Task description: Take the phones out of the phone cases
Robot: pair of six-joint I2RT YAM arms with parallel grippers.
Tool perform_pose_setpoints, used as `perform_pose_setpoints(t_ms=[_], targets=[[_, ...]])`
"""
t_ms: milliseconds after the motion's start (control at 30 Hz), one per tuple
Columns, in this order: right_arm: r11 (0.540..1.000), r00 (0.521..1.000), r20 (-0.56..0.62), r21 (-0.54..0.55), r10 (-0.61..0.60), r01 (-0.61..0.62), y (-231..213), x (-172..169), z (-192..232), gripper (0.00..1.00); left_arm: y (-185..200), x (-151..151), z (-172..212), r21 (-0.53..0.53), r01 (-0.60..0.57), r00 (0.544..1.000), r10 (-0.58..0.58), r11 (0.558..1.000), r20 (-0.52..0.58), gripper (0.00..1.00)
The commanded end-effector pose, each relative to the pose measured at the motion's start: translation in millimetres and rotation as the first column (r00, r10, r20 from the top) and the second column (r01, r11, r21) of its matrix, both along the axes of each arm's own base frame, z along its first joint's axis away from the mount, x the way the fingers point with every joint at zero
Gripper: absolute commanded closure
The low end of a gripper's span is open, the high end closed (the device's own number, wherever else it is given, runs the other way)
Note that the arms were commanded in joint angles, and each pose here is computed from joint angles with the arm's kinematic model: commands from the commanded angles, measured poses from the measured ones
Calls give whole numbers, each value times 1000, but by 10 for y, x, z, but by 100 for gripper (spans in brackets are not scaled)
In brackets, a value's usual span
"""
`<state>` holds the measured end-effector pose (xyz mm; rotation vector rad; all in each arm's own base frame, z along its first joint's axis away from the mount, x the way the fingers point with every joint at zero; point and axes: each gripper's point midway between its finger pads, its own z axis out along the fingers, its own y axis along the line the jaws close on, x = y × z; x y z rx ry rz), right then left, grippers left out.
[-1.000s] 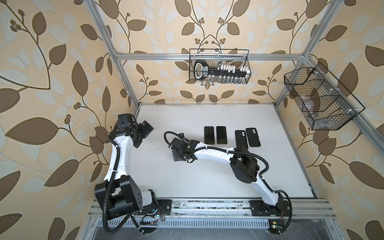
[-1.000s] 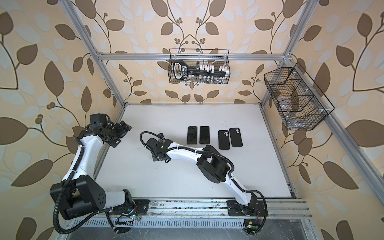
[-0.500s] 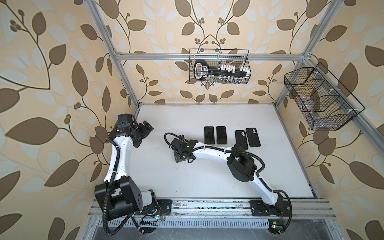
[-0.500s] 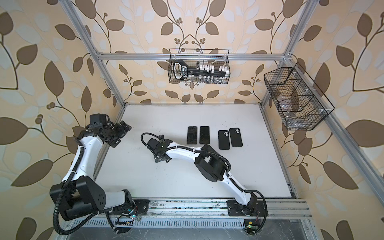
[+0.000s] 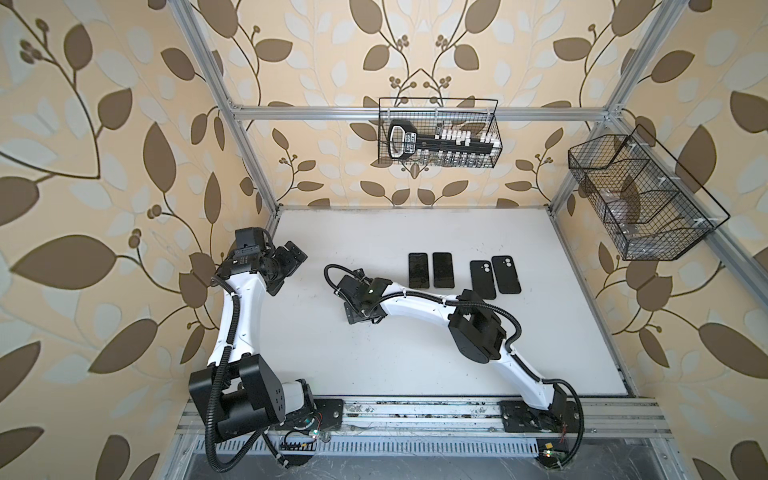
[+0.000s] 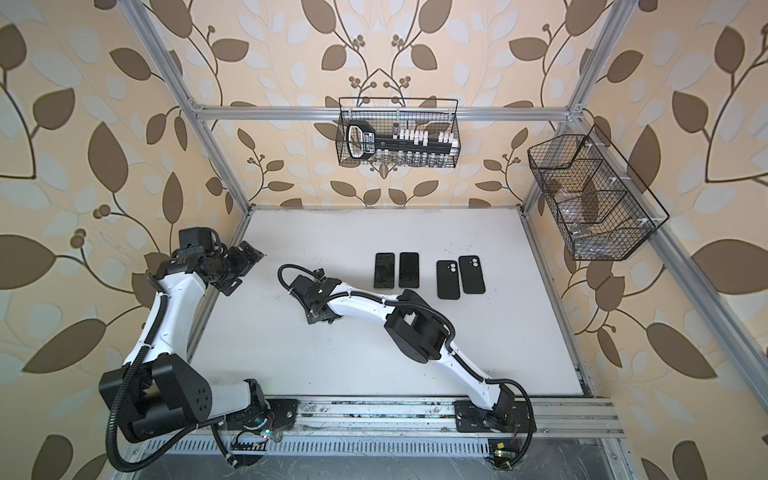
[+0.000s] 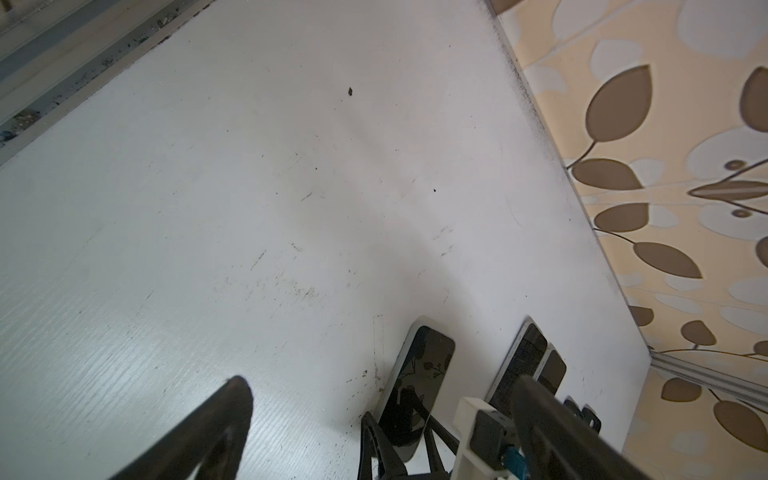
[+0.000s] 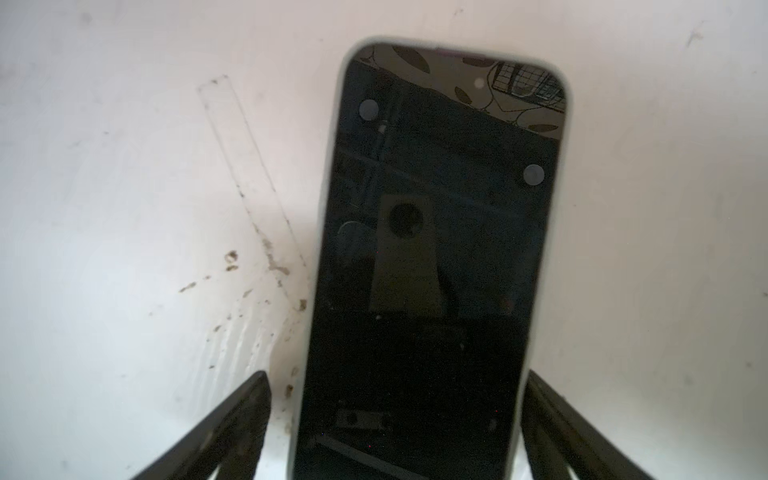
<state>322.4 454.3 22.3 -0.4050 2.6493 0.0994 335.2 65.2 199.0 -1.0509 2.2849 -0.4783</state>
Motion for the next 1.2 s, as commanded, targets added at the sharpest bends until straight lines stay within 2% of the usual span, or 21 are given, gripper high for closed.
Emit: perform_pose_setpoints(t_ms=[0, 167, 333, 500, 967, 1167], targets=[[999, 1000, -31, -51, -3, 2, -68, -26, -167, 11, 13, -42, 65, 10, 3, 1000, -3, 1000, 21, 1], [997, 999, -44, -70, -16, 13, -135, -29, -251, 13, 11, -40, 52, 6, 2, 1000, -2, 1000, 19, 1], [995, 998, -51, -97, -20, 15, -230, -28, -313, 24, 7, -34, 22, -1, 2, 1000, -2, 1000, 15, 1], [997, 999, -26, -68, -25, 23, -269, 25, -246, 28, 10, -27, -27, -5, 0, 1000, 0, 1000, 6, 1], [999, 1000, 10, -33, 25, -24, -336, 163, 71, 32, -18, -13, -60, -27, 4, 1000, -4, 1000, 5, 1], [999, 999, 30, -8, 44, -44, -364, 198, 214, 33, -104, -4, -16, -62, 30, 999, -27, 998, 45, 1]])
